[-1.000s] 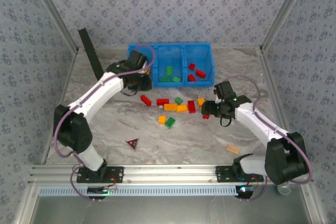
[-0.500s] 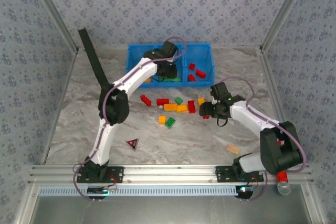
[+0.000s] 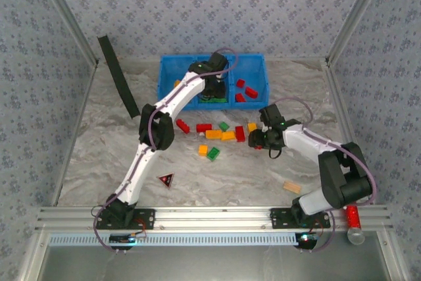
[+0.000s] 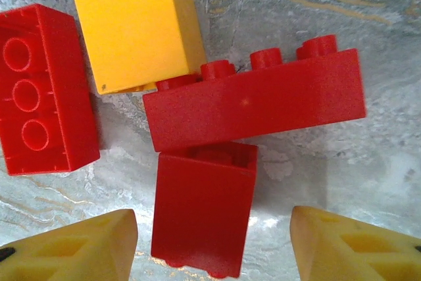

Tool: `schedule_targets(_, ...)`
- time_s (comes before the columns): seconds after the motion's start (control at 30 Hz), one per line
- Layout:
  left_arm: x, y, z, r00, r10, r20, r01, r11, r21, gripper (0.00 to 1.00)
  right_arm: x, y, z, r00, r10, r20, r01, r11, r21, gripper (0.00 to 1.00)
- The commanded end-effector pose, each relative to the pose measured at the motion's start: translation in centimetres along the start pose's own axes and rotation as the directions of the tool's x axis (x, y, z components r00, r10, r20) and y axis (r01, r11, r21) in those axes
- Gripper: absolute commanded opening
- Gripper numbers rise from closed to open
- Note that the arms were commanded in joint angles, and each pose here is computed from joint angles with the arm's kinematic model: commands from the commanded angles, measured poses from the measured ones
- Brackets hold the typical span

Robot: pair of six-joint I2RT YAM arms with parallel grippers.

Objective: Sort the legos into containers by color
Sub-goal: Place the lego in the container, then pick up the lego from the center of the table.

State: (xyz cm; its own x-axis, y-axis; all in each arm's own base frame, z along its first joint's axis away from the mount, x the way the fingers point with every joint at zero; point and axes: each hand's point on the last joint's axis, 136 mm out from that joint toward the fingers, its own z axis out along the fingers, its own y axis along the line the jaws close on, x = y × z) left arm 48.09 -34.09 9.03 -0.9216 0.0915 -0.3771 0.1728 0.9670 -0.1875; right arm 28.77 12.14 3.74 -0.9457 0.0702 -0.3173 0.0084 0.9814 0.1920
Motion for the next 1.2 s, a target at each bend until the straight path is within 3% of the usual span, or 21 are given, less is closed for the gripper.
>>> schedule_targets(0.0,-0.4,0.0,-1.1,1.000,0.009,0.001,-0.009,1.000,0.014,0.30,0.2,-0.1,0.7,1.000,-0.005,-0.012,0.005,1.000,0.026,0.63)
schedule_targets(0.13,-0.6,-0.3,-2.0,1.000,0.019,0.009,-0.019,0.999,0.028,0.41,0.1,0.3,1.1,1.000,-0.016,-0.016,0.017,0.999,0.029,0.57)
schedule_targets(0.33,-1.3,-1.1,-4.5,0.998,0.040,0.046,-0.043,0.997,0.057,0.49,0.3,0.5,1.9,0.999,-0.027,-0.040,0.029,0.999,0.046,0.44)
schedule_targets(0.47,-2.2,-1.9,-7.9,0.993,0.062,0.096,-0.071,0.993,0.093,0.52,0.6,0.5,2.4,0.999,-0.037,-0.039,0.039,0.998,0.054,0.38)
schedule_targets(0.67,-0.9,-2.1,-14.3,0.981,0.152,0.125,-0.165,0.981,0.101,0.56,0.8,1.1,1.7,0.998,-0.043,-0.037,0.046,0.996,0.079,0.33)
schedule_targets(0.93,5.3,2.8,-17.9,0.973,0.198,0.118,-0.201,0.980,0.012,0.58,-1.2,2.6,-5.4,0.994,-0.074,0.075,0.067,0.994,0.087,0.31)
schedule_targets(1.17,14.0,6.4,-18.3,0.981,0.182,0.061,-0.182,0.983,-0.006,0.59,-8.6,3.5,-9.3,0.975,-0.109,0.195,0.098,0.993,0.064,0.31)
